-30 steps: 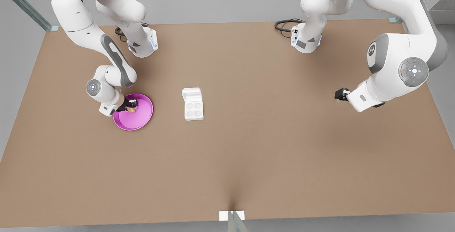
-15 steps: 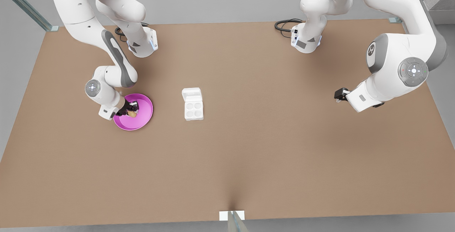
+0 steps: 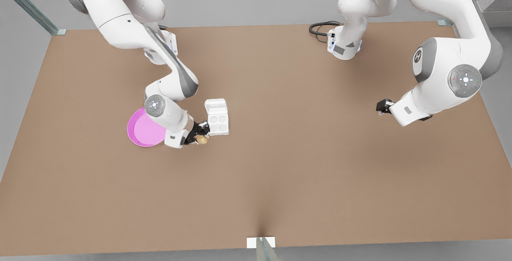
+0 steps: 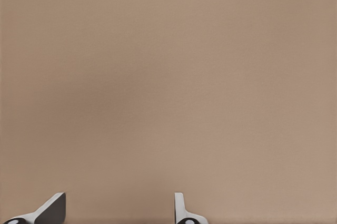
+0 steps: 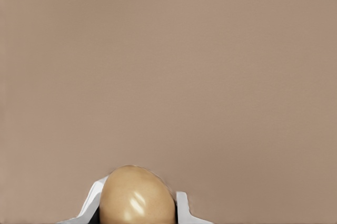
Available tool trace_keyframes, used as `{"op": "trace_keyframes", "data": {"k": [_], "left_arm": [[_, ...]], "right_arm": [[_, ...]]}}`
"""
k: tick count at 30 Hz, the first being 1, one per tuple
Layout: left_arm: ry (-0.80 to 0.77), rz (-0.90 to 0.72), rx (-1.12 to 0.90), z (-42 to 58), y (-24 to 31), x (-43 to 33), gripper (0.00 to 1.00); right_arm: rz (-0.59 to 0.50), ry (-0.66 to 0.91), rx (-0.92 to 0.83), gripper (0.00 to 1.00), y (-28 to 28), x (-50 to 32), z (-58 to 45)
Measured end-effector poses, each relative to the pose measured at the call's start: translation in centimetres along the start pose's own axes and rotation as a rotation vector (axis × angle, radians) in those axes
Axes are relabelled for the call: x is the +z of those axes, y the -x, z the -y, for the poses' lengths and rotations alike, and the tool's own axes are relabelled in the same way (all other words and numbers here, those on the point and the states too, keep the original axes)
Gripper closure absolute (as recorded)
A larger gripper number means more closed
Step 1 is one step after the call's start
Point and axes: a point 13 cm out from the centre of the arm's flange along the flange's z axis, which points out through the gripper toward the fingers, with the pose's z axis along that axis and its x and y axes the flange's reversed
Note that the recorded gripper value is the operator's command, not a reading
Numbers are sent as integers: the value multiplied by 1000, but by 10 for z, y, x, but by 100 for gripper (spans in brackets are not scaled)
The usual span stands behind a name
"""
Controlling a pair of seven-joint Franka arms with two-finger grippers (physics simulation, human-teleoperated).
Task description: Pack egg into the box and close the box lid
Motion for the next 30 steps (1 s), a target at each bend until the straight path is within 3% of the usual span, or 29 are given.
{"op": "trace_keyframes", "data": {"k": [5,11,30], "left_arm": [[0,-3,0,0,0,1,0],[-2,-11,-1,-2,2,6,0],[-3,-14,2,0,3,9,0]], "right_arm": [[-42,49,75,61,11,31,-60],[-155,22,205,61,-55,68,-74],[-208,-20,480,60,-95,90,-61]]}}
